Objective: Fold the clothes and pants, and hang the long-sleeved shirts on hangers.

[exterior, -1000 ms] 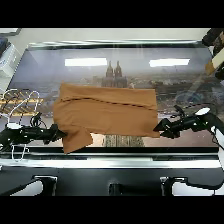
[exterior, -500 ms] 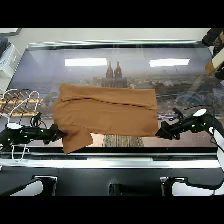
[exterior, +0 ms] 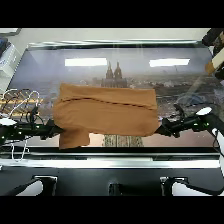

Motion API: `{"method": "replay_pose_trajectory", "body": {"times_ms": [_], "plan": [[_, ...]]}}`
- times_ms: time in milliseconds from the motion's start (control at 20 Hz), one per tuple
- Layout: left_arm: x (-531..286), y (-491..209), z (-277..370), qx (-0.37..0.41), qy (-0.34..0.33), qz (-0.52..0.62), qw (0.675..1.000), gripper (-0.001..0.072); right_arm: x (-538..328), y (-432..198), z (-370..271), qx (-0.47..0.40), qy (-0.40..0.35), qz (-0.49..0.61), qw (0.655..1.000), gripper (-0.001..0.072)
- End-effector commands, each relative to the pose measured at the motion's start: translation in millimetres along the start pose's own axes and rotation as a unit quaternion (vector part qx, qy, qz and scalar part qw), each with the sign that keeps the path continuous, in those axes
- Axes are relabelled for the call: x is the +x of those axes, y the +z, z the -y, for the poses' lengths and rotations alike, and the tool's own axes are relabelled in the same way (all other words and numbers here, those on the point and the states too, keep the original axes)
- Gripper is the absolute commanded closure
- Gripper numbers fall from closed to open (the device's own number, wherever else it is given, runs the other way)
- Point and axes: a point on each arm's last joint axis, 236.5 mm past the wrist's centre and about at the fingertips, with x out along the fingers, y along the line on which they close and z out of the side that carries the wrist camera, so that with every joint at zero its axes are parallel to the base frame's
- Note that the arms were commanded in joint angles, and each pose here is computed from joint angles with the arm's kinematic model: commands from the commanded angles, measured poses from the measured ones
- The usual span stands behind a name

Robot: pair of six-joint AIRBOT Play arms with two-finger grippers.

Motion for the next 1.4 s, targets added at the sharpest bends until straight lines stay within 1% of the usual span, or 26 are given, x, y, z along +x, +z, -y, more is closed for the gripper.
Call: {"method": "replay_pose_trajectory", "body": {"times_ms": [0, 200, 350, 550, 800, 900, 1000, 1200, 1350], "plan": [[-31, -24, 30, -0.003, 0.0, 0.001, 1.0, 0.0687, -28, -29, -10, 0.004, -0.036, -0.004, 0.999, 0.0681], [-62, -55, 57, 0.007, 0.005, 0.03, 1.0, 0.0688, -65, -75, -31, 0.008, -0.072, 0.011, 0.997, 0.0681], [-74, -43, 75, 0.029, 0.003, 0.046, 0.999, 0.0688, -83, -71, -36, -0.003, -0.095, 0.074, 0.993, 0.0681], [-59, 5, 92, 0.069, 0.007, 0.032, 0.997, 0.0688, -79, -26, -25, 0.017, -0.094, 0.124, 0.988, 0.0681], [-28, 87, 95, 0.072, 0.006, 0.021, 0.997, 0.0688, -94, 50, -31, 0.017, -0.071, 0.191, 0.979, 0.0681], [-19, 116, 100, 0.075, -0.01, 0.019, 0.997, 0.0687, -96, 74, -36, 0.006, -0.071, 0.19, 0.979, 0.0681], [-11, 144, 100, 0.078, -0.01, 0.021, 0.997, 0.0688, -86, 97, -38, -0.01, -0.084, 0.18, 0.98, 0.0681], [3, 191, 99, 0.091, -0.012, 0.028, 0.995, 0.0688, -76, 138, -29, 0.0, -0.096, 0.181, 0.979, 0.0681], [23, 207, 95, 0.1, -0.012, 0.006, 0.995, 0.0688, -71, 155, -25, 0.005, -0.092, 0.178, 0.98, 0.068]]}}
